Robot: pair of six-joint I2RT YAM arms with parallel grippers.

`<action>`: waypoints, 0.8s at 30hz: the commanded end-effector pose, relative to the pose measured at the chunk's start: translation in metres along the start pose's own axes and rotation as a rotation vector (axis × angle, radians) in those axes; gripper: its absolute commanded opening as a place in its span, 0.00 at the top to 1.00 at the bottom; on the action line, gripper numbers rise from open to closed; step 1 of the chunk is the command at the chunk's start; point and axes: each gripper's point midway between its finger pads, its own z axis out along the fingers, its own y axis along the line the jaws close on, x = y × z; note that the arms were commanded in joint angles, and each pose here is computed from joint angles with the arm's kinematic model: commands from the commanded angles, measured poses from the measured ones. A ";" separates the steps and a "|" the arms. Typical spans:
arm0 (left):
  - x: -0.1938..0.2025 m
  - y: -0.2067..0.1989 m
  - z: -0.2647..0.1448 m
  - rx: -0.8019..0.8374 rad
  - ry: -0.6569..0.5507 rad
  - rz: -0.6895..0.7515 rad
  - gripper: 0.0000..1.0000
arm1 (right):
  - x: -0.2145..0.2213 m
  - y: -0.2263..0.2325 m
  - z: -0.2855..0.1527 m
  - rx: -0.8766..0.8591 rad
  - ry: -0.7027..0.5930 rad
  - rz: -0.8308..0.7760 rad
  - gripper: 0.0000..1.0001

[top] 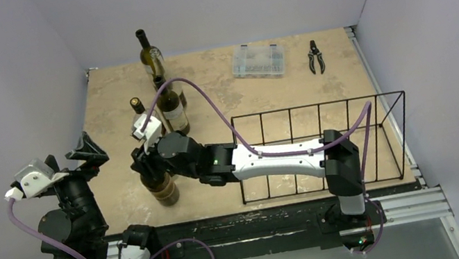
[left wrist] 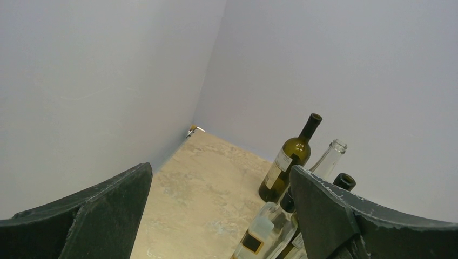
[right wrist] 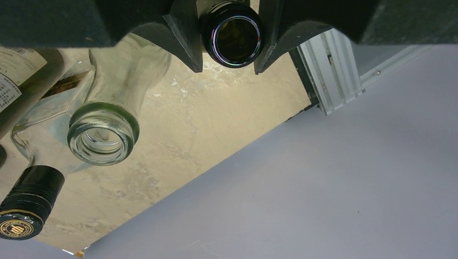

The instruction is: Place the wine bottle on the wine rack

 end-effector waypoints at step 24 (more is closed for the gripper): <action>0.002 0.002 0.006 -0.032 0.003 -0.001 0.01 | -0.138 0.000 -0.125 -0.016 -0.191 0.073 1.00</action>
